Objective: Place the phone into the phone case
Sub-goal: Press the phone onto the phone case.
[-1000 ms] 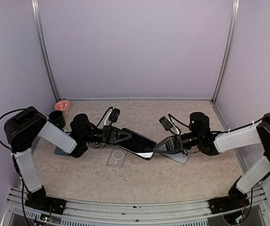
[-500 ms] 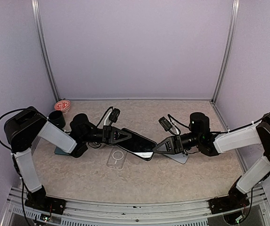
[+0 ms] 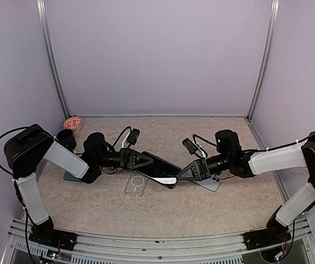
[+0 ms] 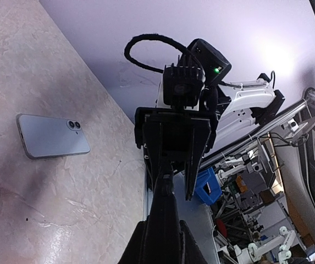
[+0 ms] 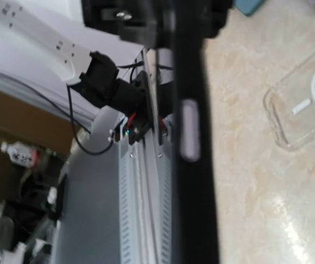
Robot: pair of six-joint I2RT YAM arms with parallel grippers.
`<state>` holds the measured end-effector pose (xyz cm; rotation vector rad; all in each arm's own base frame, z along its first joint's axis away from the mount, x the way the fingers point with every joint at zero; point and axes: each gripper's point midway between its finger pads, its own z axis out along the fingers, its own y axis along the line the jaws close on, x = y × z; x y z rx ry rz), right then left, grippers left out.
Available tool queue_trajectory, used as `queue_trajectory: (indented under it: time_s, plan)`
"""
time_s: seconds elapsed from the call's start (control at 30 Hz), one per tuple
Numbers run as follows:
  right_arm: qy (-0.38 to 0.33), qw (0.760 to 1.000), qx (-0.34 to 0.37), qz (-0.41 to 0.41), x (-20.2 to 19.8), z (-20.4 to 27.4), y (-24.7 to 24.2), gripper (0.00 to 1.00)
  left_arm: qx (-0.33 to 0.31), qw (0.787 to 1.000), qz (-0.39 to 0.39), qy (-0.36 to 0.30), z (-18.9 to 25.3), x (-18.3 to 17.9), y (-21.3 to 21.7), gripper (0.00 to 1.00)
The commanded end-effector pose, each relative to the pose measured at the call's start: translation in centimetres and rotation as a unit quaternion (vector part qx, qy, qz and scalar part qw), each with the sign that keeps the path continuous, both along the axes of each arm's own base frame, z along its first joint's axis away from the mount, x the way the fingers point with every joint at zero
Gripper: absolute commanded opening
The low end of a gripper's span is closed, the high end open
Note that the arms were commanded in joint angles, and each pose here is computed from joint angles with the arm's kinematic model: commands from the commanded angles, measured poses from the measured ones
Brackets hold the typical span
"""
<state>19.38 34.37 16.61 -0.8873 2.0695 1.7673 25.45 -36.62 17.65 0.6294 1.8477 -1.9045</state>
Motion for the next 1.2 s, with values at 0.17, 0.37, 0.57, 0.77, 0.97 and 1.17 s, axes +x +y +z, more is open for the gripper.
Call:
queue_trajectory:
  time_s: [0.17, 0.37, 0.57, 0.77, 0.97, 1.17]
  plan:
    - [-0.078, 0.996, 0.045, 0.028, -0.2, 4.1, 0.5, 0.46, 0.014, 1.0, 0.017, 0.014, -0.9, 0.5, 0.4, 0.0]
    - [-0.06, 0.998, 0.033, 0.018, 0.7, 3.2, 0.7, 0.46, 0.013, 1.0, 0.004, 0.001, -0.7, -0.2, 0.1, 0.0]
    - [-0.036, 0.999, 0.002, -0.029, 3.2, 1.7, -0.3, 0.5, 0.005, 1.0, -0.004, -0.012, 0.1, -0.8, -0.1, 0.0]
    - [-0.047, 0.998, -0.027, -0.041, 3.8, 1.0, -0.9, 0.58, -0.004, 1.0, -0.002, -0.017, 0.8, -0.9, 0.0, 0.0]
    - [-0.046, 0.998, -0.022, -0.023, 3.5, 0.8, -0.8, 0.63, -0.002, 1.0, -0.027, -0.015, 0.7, -1.7, -0.8, 0.0]
    - [-0.04, 0.999, -0.012, 0.004, 2.6, 0.8, -0.3, 0.63, 0.013, 0.999, -0.049, -0.019, 0.0, -2.5, -1.8, 0.0]
